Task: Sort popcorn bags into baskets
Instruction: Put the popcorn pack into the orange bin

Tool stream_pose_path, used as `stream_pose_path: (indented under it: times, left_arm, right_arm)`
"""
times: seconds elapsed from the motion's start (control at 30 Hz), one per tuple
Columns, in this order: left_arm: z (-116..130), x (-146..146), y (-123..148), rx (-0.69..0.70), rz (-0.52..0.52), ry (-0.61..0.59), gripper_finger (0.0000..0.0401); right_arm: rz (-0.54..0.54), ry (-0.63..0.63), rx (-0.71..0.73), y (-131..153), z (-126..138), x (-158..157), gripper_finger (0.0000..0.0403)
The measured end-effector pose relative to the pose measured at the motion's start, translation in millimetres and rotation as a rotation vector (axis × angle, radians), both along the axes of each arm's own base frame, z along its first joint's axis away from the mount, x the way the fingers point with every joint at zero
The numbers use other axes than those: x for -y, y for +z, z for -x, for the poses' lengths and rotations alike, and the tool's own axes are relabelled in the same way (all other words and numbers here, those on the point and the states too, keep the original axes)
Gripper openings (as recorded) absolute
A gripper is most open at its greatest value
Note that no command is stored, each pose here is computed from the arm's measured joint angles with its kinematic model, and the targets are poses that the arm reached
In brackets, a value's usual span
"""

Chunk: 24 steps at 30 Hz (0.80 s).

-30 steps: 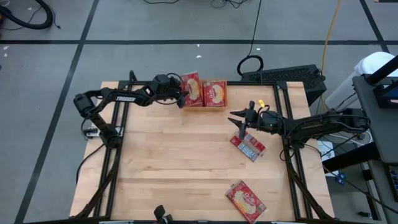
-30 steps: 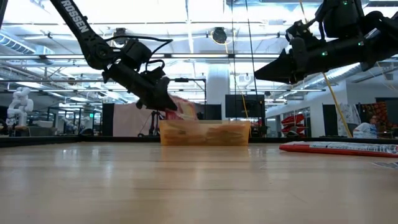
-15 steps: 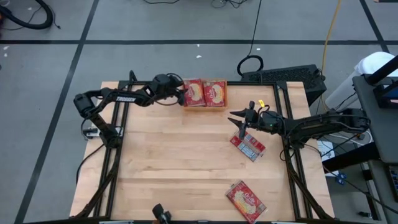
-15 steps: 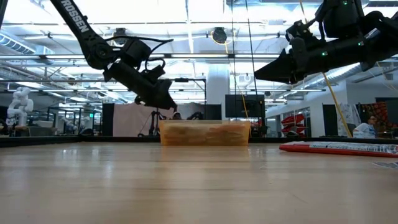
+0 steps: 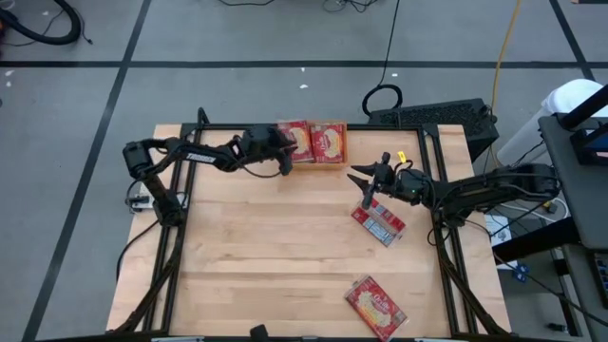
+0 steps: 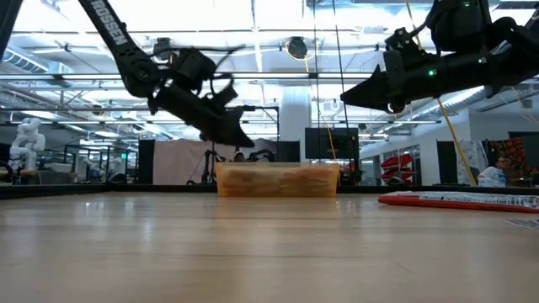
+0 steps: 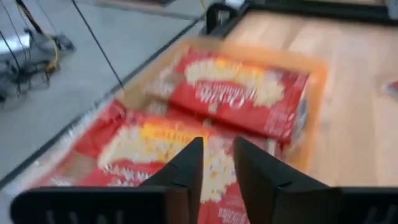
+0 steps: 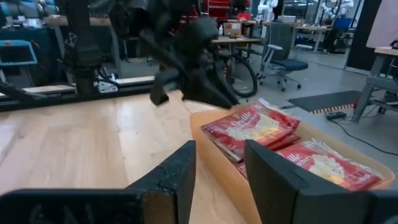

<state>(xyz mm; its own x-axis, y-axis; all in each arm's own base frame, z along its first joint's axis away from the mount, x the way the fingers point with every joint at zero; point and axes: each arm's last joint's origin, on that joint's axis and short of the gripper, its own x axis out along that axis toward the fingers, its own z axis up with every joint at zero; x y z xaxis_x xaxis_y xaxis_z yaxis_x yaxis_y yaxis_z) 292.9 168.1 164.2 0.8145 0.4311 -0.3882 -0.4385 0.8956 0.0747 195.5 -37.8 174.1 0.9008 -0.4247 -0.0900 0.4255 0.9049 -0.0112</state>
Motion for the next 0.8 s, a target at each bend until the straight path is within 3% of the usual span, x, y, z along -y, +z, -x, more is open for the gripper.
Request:
stream_pose_path:
  times: [0.1,0.33,0.8]
  left_arm:
    - [-6,-5,-10,-0.071,0.04,0.004,0.0066]
    - [-32,-18,-5,-0.246,0.112,-0.036,0.0028]
    - [-41,-25,6,-0.496,0.142,-0.113,0.0024]
  right_arm:
    - [-0.01,0.0,0.013,-1,-2,0,0.0128]
    - [-0.013,0.0,0.024,-2,-4,1,0.0128]
    - [-0.001,0.003,-0.009,-5,-4,1,0.0128]
